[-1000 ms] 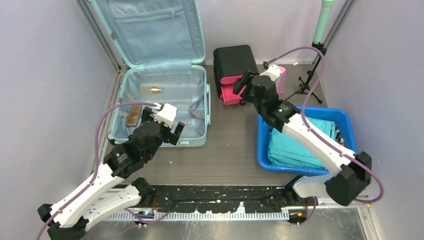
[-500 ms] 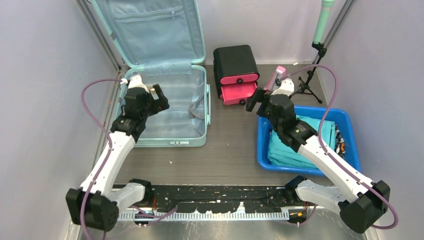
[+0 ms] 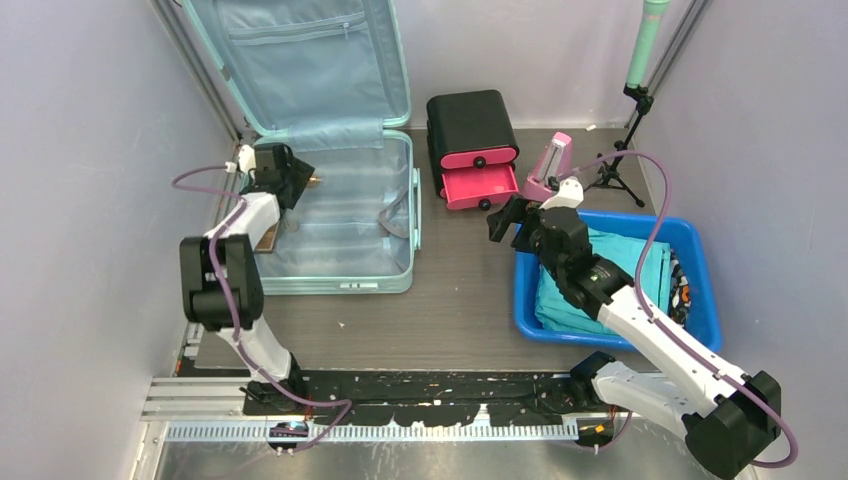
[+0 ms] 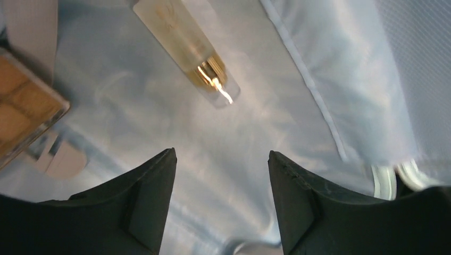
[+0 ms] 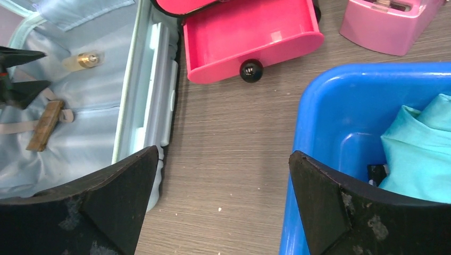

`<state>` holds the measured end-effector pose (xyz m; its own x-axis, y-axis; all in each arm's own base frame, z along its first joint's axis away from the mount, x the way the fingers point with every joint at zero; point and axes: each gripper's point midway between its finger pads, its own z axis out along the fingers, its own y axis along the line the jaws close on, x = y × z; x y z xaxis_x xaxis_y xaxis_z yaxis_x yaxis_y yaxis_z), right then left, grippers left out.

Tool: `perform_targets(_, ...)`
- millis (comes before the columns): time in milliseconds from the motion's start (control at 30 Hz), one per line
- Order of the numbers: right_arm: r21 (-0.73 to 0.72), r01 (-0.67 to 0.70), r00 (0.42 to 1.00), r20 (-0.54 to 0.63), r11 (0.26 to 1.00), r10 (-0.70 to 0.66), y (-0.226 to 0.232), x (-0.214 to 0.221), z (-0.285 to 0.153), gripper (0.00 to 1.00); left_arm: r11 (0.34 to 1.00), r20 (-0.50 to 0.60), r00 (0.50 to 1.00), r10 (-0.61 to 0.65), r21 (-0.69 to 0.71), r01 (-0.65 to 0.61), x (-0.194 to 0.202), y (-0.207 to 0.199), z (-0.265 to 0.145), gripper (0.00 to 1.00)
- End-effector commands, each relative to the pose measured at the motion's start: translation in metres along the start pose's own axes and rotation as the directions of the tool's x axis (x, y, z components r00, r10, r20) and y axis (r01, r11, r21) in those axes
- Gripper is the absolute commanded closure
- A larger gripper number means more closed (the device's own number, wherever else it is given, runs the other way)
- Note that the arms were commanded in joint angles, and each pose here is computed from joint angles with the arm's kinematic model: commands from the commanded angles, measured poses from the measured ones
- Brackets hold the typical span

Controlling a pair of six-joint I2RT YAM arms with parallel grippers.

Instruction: Open, take out, and arrange the luggage

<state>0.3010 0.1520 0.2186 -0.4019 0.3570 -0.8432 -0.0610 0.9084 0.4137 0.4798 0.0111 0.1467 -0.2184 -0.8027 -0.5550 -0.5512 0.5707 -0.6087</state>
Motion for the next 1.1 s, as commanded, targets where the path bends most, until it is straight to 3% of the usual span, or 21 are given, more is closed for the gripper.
perform_targets(0,-0.094,-0.053,0.998,0.041,0.994,0.057,0.023,-0.018,-0.004,0.01,0.98,0.106,0.975,-0.193,0.071,0.186,-0.036,-0.027,0.04,0.37)
perform_targets(67,-0.109,-0.06,0.998,0.025,0.992,0.063,0.025,-0.015,-0.005,0.01,0.978,0.115,0.971,-0.208,0.043,0.205,-0.036,-0.023,0.06,0.45)
perform_targets(233,-0.149,-0.094,0.996,-0.011,0.984,0.093,0.032,-0.009,-0.012,0.01,0.96,0.082,0.959,-0.271,-0.044,0.275,-0.021,-0.005,0.097,0.5)
perform_targets(433,-0.144,-0.103,0.995,-0.015,0.984,0.102,0.032,-0.009,-0.011,0.01,0.962,0.104,0.97,-0.219,-0.141,0.233,-0.021,0.014,0.118,0.5)
perform_targets(767,-0.121,-0.124,0.991,-0.058,0.985,0.118,0.033,-0.001,-0.003,0.01,0.941,0.081,0.968,-0.237,-0.227,0.25,-0.001,0.052,0.138,0.47)
perform_targets(900,-0.075,-0.092,0.993,-0.083,0.993,0.085,0.026,0.002,-0.001,0.0,0.95,0.062,0.97,-0.233,-0.198,0.241,0.0,0.047,0.134,0.64)
perform_targets(1067,-0.018,-0.12,0.992,-0.045,0.993,0.119,0.018,-0.006,-0.001,0.0,0.977,0.078,0.981,-0.179,-0.101,0.186,-0.028,0.02,0.106,0.82)
